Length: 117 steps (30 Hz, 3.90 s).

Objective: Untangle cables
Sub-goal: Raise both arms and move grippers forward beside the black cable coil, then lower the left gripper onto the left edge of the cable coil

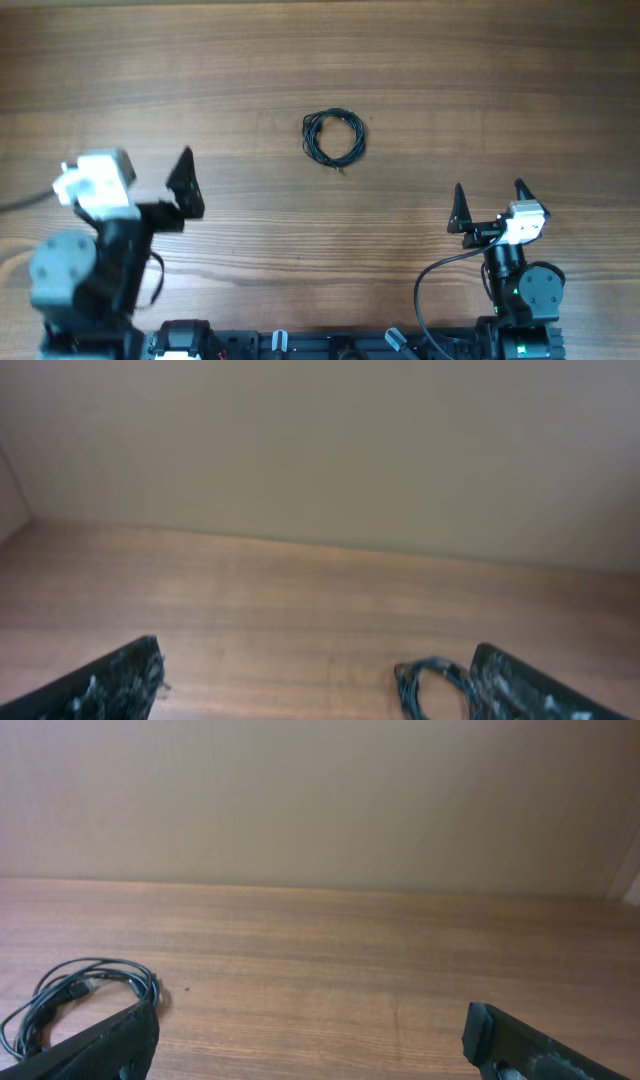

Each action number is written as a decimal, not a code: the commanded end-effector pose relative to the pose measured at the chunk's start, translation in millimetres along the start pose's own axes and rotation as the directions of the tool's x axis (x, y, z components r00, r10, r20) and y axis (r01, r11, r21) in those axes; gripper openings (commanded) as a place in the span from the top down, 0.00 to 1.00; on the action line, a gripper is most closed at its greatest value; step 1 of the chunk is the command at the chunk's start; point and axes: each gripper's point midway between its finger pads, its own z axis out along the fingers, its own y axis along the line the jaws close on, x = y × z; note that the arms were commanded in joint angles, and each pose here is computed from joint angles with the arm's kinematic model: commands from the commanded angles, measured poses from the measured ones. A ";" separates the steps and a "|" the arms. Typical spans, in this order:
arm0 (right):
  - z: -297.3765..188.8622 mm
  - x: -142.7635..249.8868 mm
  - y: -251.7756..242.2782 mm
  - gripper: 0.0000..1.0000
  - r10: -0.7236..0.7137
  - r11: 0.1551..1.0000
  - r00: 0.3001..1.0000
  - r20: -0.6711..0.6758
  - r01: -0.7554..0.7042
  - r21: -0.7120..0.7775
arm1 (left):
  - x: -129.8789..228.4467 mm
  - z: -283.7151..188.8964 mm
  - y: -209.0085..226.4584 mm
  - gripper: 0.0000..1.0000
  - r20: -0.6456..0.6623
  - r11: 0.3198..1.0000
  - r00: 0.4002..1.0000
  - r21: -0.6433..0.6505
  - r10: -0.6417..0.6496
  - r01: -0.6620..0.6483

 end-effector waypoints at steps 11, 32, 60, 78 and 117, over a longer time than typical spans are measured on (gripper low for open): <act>-0.6 -2.1 0.3 0.00 -0.011 1.000 1.000 0.012 0.011 -0.004 | -46.6 82.3 -4.2 0.00 -0.265 1.000 0.964 -0.021 0.011 -0.017; -0.6 -2.0 5.4 0.00 0.094 0.995 0.996 0.008 -0.094 -0.034 | -33.4 107.3 -17.4 0.00 -0.322 0.998 0.946 0.066 0.034 -0.013; -52.3 -138.2 3.0 0.00 0.194 0.981 0.979 -0.065 -0.195 -0.006 | -53.9 116.2 -20.8 0.00 -0.235 0.995 0.970 0.087 0.061 -0.041; 35.6 -220.4 -3.1 0.00 0.038 0.999 0.907 -0.419 -0.042 -0.002 | -51.0 115.4 -20.5 0.00 -0.247 0.995 0.967 0.087 0.062 -0.041; 120.5 -158.3 10.3 0.00 -0.062 0.990 0.679 -0.731 -0.053 -0.132 | 18.3 154.0 -67.2 0.22 -0.472 0.956 0.877 0.287 0.088 0.059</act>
